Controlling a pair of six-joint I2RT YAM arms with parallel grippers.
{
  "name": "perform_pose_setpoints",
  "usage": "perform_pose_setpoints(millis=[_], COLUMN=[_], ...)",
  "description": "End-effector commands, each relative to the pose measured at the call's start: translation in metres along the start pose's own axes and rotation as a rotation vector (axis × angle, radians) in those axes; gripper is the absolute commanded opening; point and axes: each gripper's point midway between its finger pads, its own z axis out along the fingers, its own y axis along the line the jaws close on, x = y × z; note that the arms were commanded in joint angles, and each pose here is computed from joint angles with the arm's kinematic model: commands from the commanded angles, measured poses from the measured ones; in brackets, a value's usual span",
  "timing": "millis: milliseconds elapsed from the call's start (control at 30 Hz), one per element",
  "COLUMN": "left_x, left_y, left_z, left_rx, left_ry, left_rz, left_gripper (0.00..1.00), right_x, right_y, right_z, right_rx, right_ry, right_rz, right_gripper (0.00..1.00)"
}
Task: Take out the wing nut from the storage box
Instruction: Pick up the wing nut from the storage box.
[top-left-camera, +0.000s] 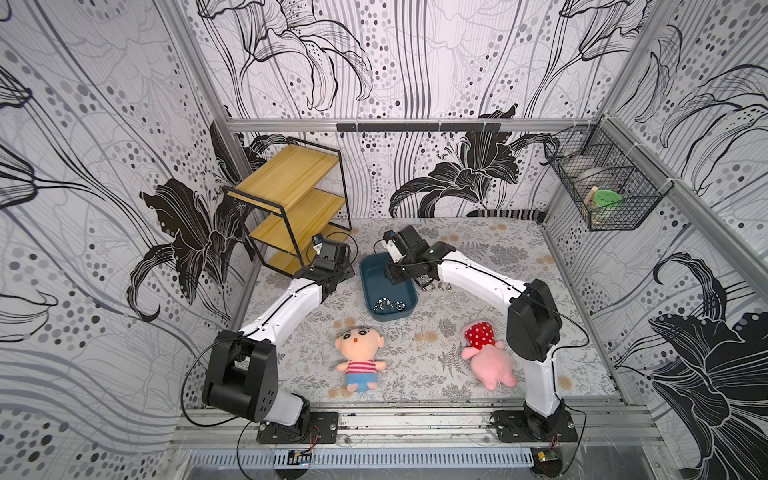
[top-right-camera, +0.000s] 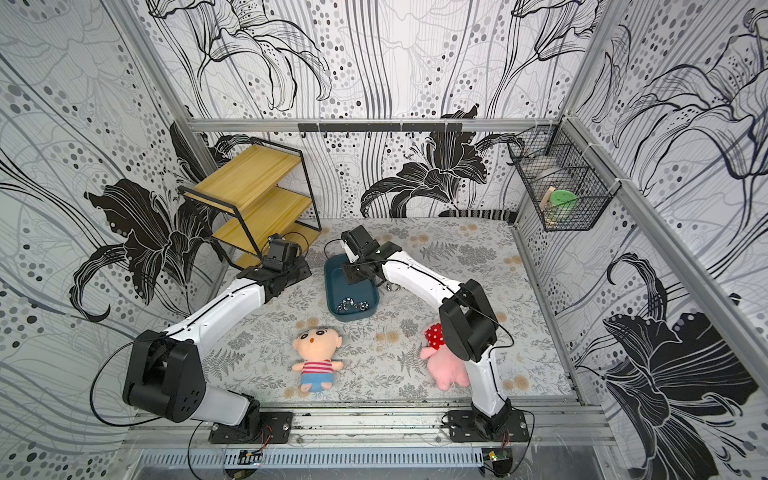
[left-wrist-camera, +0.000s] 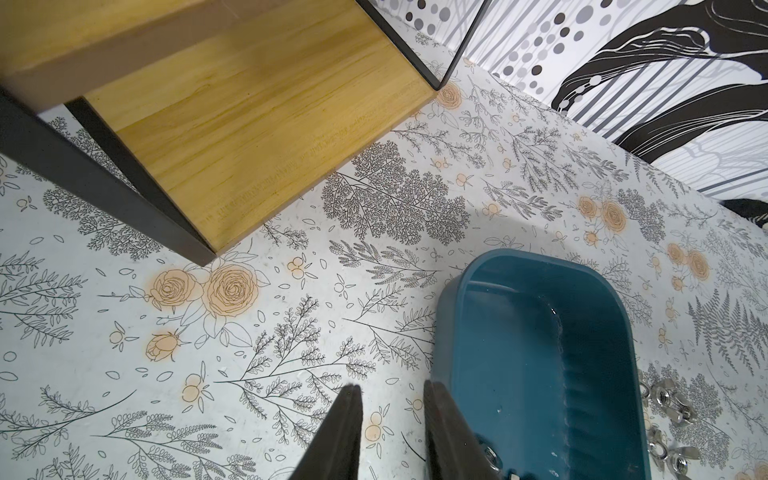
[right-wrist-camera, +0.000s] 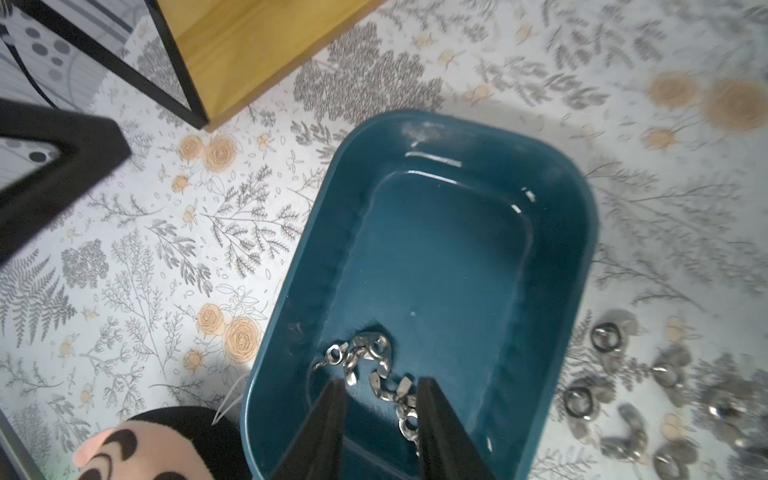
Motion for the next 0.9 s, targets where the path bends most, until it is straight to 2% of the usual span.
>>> perform_pose_setpoints(millis=[0,300,567,867], left_x=[-0.014,-0.011,-0.009,-0.009], left_y=[-0.006,-0.004,-0.002,0.003], left_z=[-0.007,-0.005,-0.005,-0.006], left_rx=[0.019,0.016,0.013,0.005], left_ry=[-0.045,-0.039,-0.039,-0.042], left_rz=[-0.015,-0.016,-0.016,-0.017], left_gripper=[0.32,0.32,0.32,0.33], right_x=[0.028,0.053,0.058,0.069], right_y=[0.006,0.007,0.005,-0.008], right_z=[0.019,0.049,0.068,0.089], right_rx=[-0.019,-0.014,0.021,0.084], right_ry=[0.115,0.199,0.22,0.269], right_rz=[-0.026,-0.038,-0.036,-0.03], right_gripper=[0.35,0.39,0.42,0.34])
